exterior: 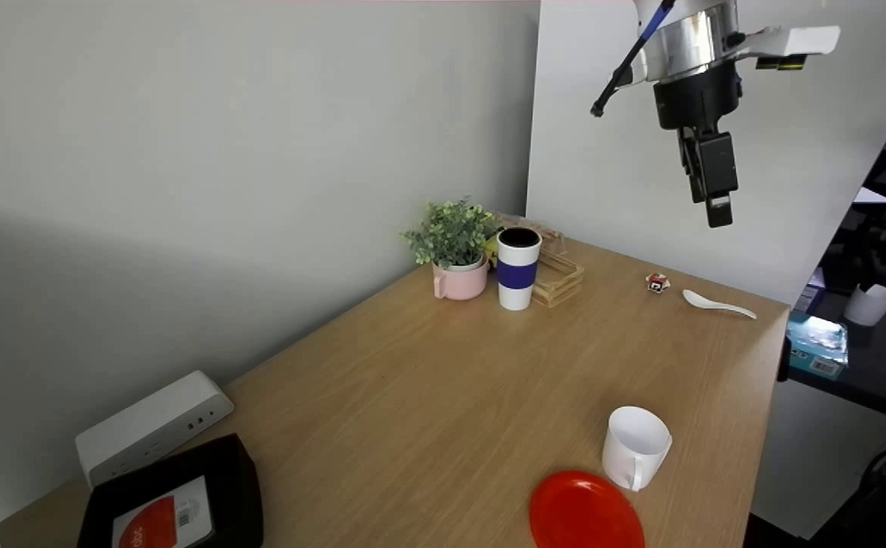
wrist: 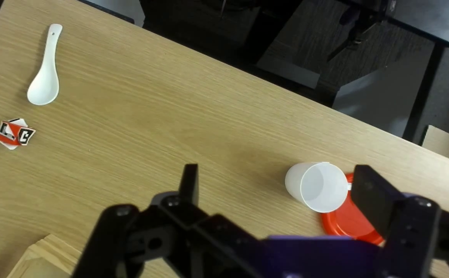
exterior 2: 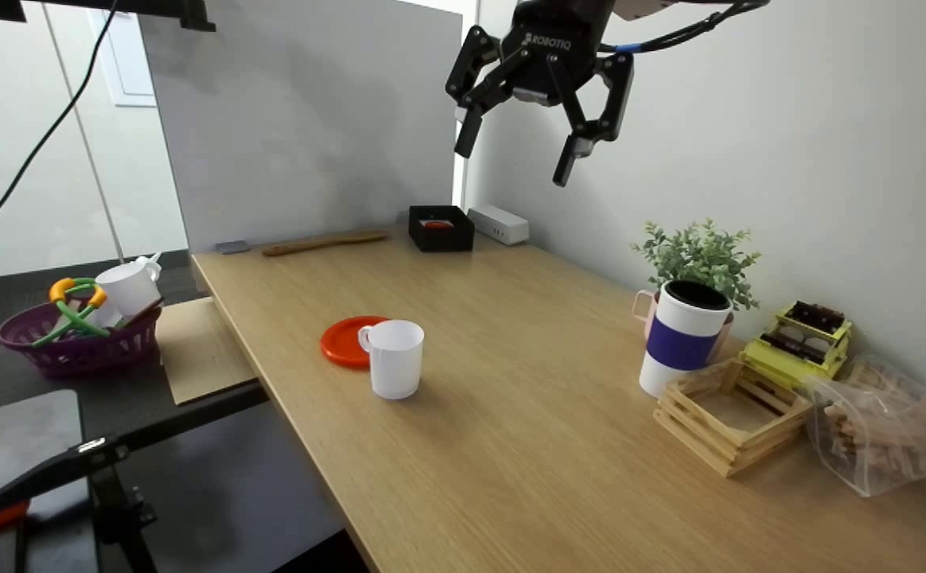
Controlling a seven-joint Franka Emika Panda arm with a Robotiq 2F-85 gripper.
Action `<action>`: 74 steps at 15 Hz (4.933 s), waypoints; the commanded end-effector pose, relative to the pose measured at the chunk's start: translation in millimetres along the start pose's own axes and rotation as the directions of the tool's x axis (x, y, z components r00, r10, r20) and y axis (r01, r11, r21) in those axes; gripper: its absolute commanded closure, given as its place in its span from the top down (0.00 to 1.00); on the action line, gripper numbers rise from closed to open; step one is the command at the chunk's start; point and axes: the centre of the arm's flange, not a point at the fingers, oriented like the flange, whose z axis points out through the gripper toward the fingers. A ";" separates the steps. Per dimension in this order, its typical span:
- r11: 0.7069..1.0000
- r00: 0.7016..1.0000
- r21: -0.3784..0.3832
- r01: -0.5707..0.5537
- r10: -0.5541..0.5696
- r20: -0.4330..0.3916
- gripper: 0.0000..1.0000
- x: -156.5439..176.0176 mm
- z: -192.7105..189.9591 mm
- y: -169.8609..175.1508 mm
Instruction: Put the mug on the plate
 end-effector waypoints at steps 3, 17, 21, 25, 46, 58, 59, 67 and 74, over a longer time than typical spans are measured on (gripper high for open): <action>0.998 0.994 -0.067 0.009 -0.016 -0.110 1.00 16.8 22.1 -4.9; 0.997 0.940 -0.075 0.030 -0.054 -0.337 1.00 45.4 98.0 -51.2; 0.996 0.936 -0.069 0.062 -0.081 -0.343 1.00 47.2 98.1 -49.9; 0.994 0.941 -0.075 0.074 -0.095 -0.326 1.00 55.0 106.1 -52.3; 0.998 0.964 -0.053 0.033 -0.046 -0.261 1.00 78.3 157.6 -85.4; 0.997 0.979 -0.075 -0.022 0.007 -0.202 1.00 114.5 179.8 -74.1; 0.999 0.975 -0.049 -0.017 0.006 -0.224 1.00 95.9 179.0 -83.4; 0.999 0.977 -0.036 -0.016 0.008 -0.213 1.00 103.3 184.7 -78.0; 0.997 0.986 0.060 -0.040 0.049 -0.162 1.00 108.2 215.6 -77.9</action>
